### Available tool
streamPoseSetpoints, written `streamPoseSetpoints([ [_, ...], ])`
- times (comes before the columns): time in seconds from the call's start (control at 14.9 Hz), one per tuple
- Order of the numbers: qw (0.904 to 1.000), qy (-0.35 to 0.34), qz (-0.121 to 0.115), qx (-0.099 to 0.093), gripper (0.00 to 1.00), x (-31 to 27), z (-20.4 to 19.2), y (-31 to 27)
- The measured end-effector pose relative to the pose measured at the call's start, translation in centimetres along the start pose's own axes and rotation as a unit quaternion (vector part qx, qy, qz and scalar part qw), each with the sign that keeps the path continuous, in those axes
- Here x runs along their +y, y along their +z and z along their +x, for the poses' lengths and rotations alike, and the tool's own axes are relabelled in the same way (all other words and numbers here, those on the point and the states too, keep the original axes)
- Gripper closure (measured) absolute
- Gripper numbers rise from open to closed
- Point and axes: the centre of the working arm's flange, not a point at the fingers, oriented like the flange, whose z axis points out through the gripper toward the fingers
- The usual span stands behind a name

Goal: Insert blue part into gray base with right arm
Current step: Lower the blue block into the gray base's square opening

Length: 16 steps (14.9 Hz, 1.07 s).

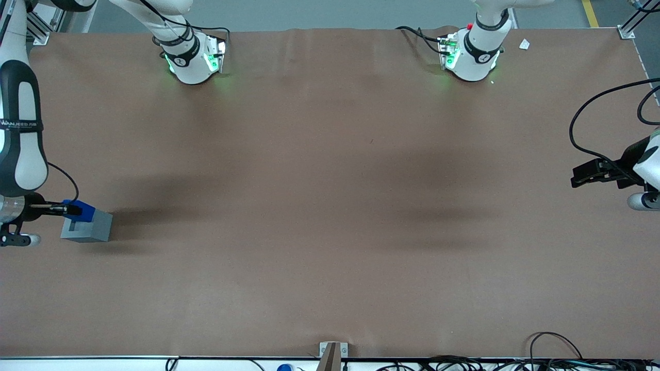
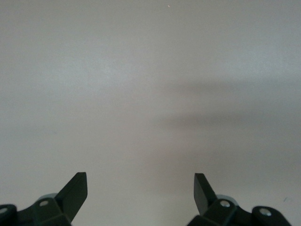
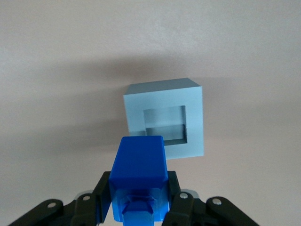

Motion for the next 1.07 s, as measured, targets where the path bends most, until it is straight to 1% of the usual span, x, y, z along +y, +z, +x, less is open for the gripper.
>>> streamPoseSetpoints([
  [0.2, 1.0000, -0.001, 0.000, -0.003, 0.49, 0.2, 0.1, 0.4],
  [0.6, 0.9999, -0.015, -0.002, 0.001, 0.49, 1.2, 0.7, 0.5],
  [1.07, 0.9998, -0.020, -0.004, 0.001, 0.49, 2.0, 1.6, 1.3],
])
